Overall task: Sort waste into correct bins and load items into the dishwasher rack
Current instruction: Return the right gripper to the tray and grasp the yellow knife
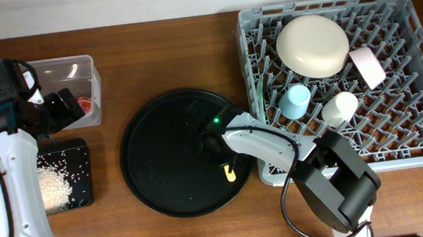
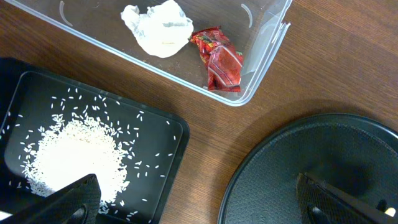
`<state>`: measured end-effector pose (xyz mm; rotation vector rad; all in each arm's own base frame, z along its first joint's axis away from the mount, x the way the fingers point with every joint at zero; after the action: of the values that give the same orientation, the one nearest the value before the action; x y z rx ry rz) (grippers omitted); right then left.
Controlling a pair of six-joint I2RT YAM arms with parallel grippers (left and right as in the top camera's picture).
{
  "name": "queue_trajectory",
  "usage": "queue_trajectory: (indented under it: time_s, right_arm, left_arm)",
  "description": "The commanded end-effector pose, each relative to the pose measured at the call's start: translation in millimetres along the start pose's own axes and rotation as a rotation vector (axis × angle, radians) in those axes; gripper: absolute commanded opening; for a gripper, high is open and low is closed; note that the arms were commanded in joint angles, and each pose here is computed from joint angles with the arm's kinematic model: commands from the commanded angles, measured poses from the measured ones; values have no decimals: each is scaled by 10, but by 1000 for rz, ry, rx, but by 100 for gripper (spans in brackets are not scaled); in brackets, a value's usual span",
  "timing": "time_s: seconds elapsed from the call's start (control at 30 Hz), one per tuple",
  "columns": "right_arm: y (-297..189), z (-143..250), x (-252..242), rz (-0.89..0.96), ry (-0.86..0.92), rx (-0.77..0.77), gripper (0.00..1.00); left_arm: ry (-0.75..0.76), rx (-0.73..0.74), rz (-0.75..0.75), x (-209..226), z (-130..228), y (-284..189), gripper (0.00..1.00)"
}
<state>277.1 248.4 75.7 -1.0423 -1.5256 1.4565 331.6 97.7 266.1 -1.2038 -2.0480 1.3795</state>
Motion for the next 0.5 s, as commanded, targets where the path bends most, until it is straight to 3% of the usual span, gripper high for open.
queue_trajectory:
  time_s: [0.0,0.23,0.33,0.47]
  right_arm:
    - [-36,-19,0,9,-14,1,43]
    - [141,152,18,-32,-5,59,43]
    - [142,140,21,-33,-5,52,33]
    - [230,203,-3,-28,-5,61,30]
  left_arm:
    - [-5,-30,2,6,-37,-88,99]
    - [-5,-30,2,6,-37,-88,99]
    - [-5,-30,2,6,-37,-88,99]
    - [-5,-30,2,6,-37,-88,99]
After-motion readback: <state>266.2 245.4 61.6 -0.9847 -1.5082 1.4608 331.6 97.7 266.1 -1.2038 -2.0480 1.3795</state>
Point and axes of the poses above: each gripper's point midway between its finger pads, its own y axis out along the fingers, its own x axis along the line the jaws close on, z = x × y, the point moved 6 cm from there along -y, back along the fingers, and after that the axes turned 9 degrees about -y, right-handed, at the moved point
